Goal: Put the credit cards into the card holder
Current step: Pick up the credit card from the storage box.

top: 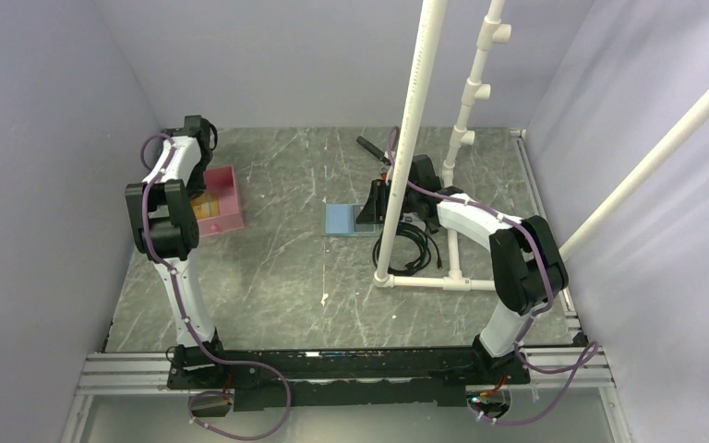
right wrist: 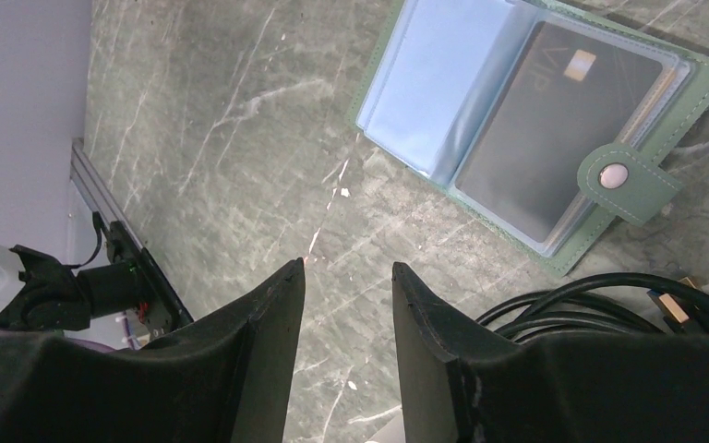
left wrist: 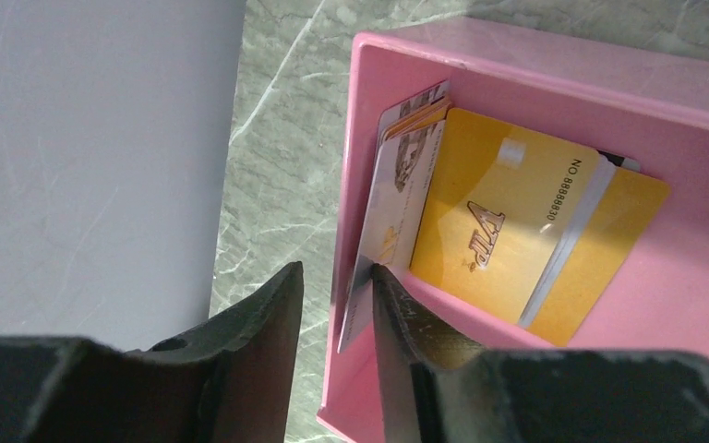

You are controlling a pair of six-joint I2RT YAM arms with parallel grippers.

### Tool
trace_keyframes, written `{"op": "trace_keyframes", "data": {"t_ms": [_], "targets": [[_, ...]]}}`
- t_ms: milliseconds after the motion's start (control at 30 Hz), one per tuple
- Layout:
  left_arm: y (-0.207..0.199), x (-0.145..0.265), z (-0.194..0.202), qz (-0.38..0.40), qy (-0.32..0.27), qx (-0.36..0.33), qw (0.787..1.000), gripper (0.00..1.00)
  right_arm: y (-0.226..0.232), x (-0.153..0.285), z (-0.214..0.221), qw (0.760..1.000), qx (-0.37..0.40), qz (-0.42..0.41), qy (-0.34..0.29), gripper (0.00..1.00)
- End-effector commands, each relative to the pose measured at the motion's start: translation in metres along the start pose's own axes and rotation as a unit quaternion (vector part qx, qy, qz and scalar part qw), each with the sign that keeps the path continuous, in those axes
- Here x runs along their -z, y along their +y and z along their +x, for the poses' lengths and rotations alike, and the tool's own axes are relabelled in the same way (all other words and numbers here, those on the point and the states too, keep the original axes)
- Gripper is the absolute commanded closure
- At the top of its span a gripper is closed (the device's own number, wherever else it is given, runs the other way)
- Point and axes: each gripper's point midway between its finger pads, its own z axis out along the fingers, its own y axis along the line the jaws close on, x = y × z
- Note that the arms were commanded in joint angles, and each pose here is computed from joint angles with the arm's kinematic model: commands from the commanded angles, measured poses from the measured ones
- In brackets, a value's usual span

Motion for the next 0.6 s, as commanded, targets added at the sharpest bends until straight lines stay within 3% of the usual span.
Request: {"op": "trace_keyframes", "data": {"t_ms": [0, 567], "targets": [[0.0151, 0.0141, -0.0108, -0.010, -0.016, 0.009, 1.000, 0.63, 0.0112, 0.0003, -0.0161, 0.999, 0.015, -0.021, -0.019, 0.58], [0.0187, 0.0200, -0.0108, -0.010, -0.016, 0.009, 1.000, 0.72, 0.0154, -0.0004, -0.0149, 0.999, 0.021, -0.026, -0.014, 0.58]]}}
